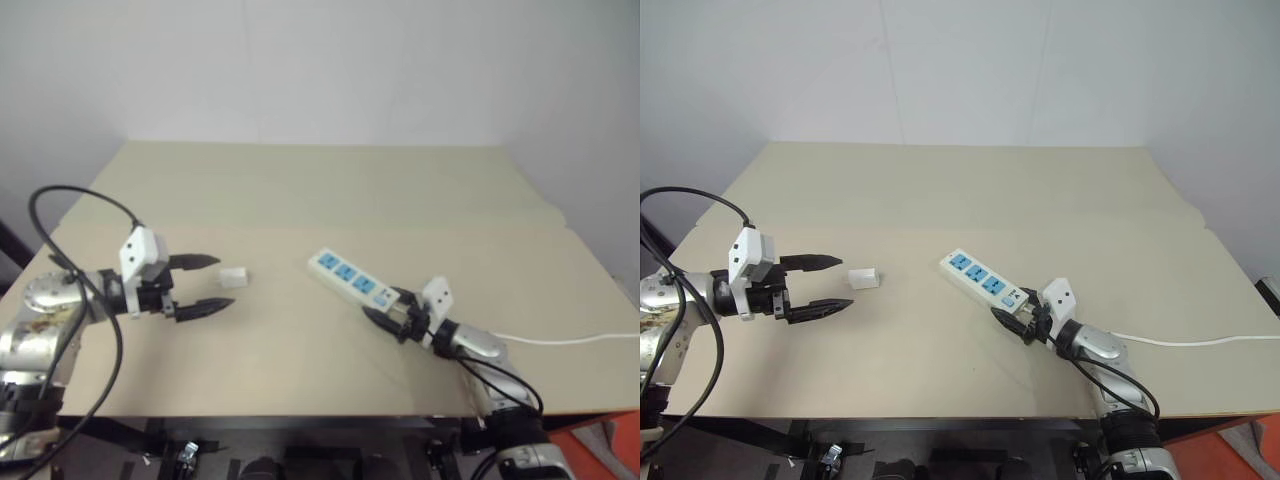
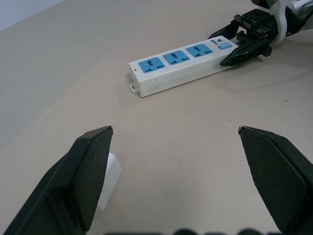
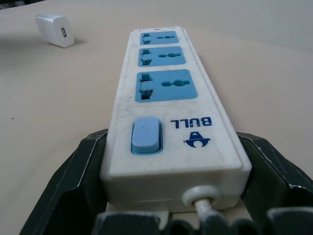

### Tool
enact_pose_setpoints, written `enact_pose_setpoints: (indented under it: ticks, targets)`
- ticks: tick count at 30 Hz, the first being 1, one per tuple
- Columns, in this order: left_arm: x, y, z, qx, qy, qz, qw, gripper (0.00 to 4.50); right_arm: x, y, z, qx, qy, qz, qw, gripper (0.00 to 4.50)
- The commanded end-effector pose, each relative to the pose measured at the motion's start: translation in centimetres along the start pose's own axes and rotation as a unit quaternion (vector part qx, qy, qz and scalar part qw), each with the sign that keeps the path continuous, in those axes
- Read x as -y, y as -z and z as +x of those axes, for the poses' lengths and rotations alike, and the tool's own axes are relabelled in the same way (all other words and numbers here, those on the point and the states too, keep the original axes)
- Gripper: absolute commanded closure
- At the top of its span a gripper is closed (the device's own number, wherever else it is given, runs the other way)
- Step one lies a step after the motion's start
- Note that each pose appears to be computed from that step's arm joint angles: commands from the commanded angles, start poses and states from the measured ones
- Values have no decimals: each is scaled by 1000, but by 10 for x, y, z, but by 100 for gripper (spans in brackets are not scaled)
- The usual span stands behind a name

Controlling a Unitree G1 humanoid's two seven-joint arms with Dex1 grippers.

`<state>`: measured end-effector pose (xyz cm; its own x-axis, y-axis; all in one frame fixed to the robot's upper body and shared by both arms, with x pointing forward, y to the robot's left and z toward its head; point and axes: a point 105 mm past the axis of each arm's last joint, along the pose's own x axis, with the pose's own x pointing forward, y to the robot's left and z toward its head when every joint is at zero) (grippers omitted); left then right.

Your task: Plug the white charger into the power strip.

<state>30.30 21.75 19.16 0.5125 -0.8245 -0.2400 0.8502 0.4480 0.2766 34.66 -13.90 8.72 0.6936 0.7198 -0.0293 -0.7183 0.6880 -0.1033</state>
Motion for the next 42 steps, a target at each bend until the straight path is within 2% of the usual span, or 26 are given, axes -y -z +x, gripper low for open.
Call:
enact_pose_setpoints:
  ticks: [1, 7, 12, 17, 21, 24, 26, 28, 31, 34, 37, 42]
  targets:
    - [-6, -14, 0, 10, -12, 26, 1000, 0, -6, -9, -3, 9, -30, -14, 999, 108]
    - [-15, -19, 2, -1, 2, 46, 999, 0, -12, -21, -13, -11, -140, -68, 988, 108]
    - [-24, -21, 10, -14, 39, 69, 997, 0, -15, -27, -20, -19, -234, -97, 967, 108]
    - [-44, -27, 27, -61, 80, 98, 990, 0, -22, -23, -12, -40, -318, -91, 943, 108]
    - [-66, -38, 45, -135, 95, 122, 979, 0, -27, -11, -1, -63, -350, -98, 929, 108]
    - [-79, -61, 63, -132, 88, 101, 982, 0, -29, -3, 6, -80, -359, -94, 925, 108]
    - [-82, -68, 67, -158, 100, 115, 976, 0, -30, 0, 10, -82, -357, -96, 926, 108]
    - [-84, -61, 68, -229, 110, 139, 957, 0, -30, 2, 14, -82, -352, -96, 927, 108]
    - [-85, -35, 66, -378, 127, 139, 906, 0, -30, 6, 17, -88, -343, -102, 929, 108]
    - [-88, -23, 69, -442, 113, 137, 879, 0, -29, 8, 20, -92, -332, -106, 933, 108]
    - [-87, -8, 76, -481, 114, 155, 855, 0, -29, 9, 21, -95, -327, -106, 934, 108]
    - [-81, 3, 93, -480, 112, 166, 854, 0, -30, 8, 21, -93, -327, -105, 935, 108]
